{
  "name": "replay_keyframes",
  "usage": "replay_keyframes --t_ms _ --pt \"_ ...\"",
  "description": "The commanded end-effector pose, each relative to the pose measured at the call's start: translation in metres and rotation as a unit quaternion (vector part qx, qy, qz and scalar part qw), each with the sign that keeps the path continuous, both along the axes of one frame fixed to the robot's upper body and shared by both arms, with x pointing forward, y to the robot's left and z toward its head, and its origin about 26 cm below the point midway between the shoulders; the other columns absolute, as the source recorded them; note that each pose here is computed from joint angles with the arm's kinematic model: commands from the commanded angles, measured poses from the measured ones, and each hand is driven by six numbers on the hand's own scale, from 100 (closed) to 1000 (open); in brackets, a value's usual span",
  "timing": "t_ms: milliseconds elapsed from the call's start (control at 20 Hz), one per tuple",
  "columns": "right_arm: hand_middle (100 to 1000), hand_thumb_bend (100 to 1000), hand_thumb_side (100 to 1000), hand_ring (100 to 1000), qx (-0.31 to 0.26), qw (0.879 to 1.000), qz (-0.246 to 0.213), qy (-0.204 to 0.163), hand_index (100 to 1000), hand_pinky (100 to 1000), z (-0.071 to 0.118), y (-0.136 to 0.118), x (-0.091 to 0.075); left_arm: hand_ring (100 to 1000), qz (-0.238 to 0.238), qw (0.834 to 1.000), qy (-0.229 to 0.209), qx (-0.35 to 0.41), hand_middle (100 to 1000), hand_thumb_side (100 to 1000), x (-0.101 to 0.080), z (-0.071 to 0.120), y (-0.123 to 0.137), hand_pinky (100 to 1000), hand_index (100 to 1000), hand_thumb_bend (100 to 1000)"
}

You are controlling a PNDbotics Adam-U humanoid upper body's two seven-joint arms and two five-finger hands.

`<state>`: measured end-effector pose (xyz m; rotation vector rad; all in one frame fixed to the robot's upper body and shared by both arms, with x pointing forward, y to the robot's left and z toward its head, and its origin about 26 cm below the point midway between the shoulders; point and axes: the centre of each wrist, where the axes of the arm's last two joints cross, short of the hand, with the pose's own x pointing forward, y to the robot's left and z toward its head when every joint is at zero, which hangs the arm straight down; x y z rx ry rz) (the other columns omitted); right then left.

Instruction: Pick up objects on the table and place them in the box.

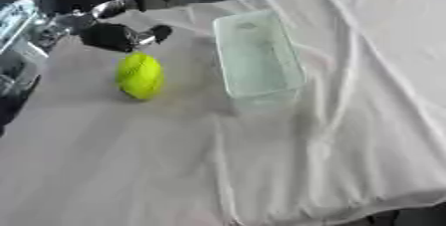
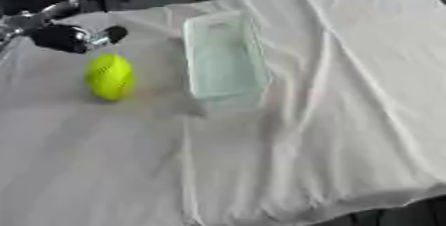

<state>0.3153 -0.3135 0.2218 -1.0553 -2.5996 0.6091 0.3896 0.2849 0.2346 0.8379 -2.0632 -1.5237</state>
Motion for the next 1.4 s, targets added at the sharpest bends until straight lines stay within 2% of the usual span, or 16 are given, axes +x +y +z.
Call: replay_keyframes --t_ms 50,100,150,200,250,300,350,400,450,650,800,850,900,1000,1100,1400 --pt "817 100 1000 743 0.006 1.000 0.004 -0.015 943 667 0.008 0.001 0.001 442 -0.081 0.982 -0.061 -0.162 772 966 -0.022 0.017 -0.016 499 765 158" --pt "815 100 1000 740 0.009 1.000 0.004 -0.015 943 665 0.008 0.001 0.002 418 -0.113 0.966 -0.075 -0.219 730 948 -0.033 0.017 -0.023 439 742 155" --pt "815 100 1000 740 0.012 1.000 0.005 -0.016 943 665 0.007 0.002 0.002 440 -0.142 0.948 -0.088 -0.270 731 950 -0.043 0.018 -0.032 442 760 182" --pt "815 100 1000 740 0.015 1.000 0.006 -0.016 943 665 0.007 0.003 0.003 421 -0.162 0.934 -0.096 -0.305 725 947 -0.051 0.019 -0.038 435 743 165" --pt "815 100 1000 739 0.018 1.000 0.008 -0.018 944 664 0.007 0.003 0.003 522 -0.178 0.921 -0.099 -0.332 776 975 -0.058 0.018 -0.044 533 829 256" --pt "815 100 1000 740 0.022 1.000 0.010 -0.020 944 664 0.007 0.004 0.003 532 -0.192 0.910 -0.100 -0.354 782 975 -0.064 0.017 -0.049 547 837 264" --pt "812 100 1000 738 0.025 0.999 0.011 -0.022 945 663 0.007 0.004 0.003 620 -0.202 0.901 -0.102 -0.370 830 984 -0.068 0.016 -0.052 675 902 326" --pt "813 100 1000 738 0.028 0.999 0.013 -0.024 945 663 0.007 0.004 0.003 603 -0.207 0.894 -0.103 -0.384 821 979 -0.071 0.015 -0.053 648 891 316" --pt "811 100 1000 737 0.031 0.999 0.014 -0.026 947 661 0.007 0.005 0.003 687 -0.211 0.886 -0.103 -0.399 855 1000 -0.072 0.014 -0.055 753 940 364" --pt "809 100 1000 737 0.039 0.999 0.019 -0.027 947 661 0.005 0.005 0.004 688 -0.219 0.865 -0.092 -0.442 855 1000 -0.071 0.006 -0.062 759 944 353" --pt "809 100 1000 737 0.037 0.999 0.019 -0.024 946 661 0.004 0.005 0.004 663 -0.213 0.873 -0.083 -0.431 860 972 -0.067 0.002 -0.062 751 937 353" --pt "809 100 1000 736 0.035 0.999 0.018 -0.022 946 661 0.003 0.004 0.004 632 -0.206 0.884 -0.078 -0.412 876 933 -0.065 0.002 -0.059 746 934 339" --pt "809 100 1000 737 0.034 0.999 0.018 -0.021 946 661 0.003 0.004 0.004 642 -0.193 0.901 -0.075 -0.381 867 948 -0.062 0.003 -0.056 748 938 346" --pt "809 100 1000 735 0.032 0.999 0.018 -0.020 946 660 0.003 0.004 0.004 619 -0.160 0.937 -0.073 -0.302 930 926 -0.057 0.006 -0.045 766 937 393" --pt "809 100 1000 735 0.032 0.999 0.018 -0.020 946 660 0.003 0.004 0.005 638 -0.131 0.958 -0.073 -0.243 955 943 -0.052 0.008 -0.037 781 947 392" --pt "810 100 1000 733 0.029 0.999 0.017 -0.016 946 658 0.003 0.004 0.005 668 -0.056 0.990 -0.068 -0.110 1000 977 -0.036 0.004 -0.018 796 944 390"
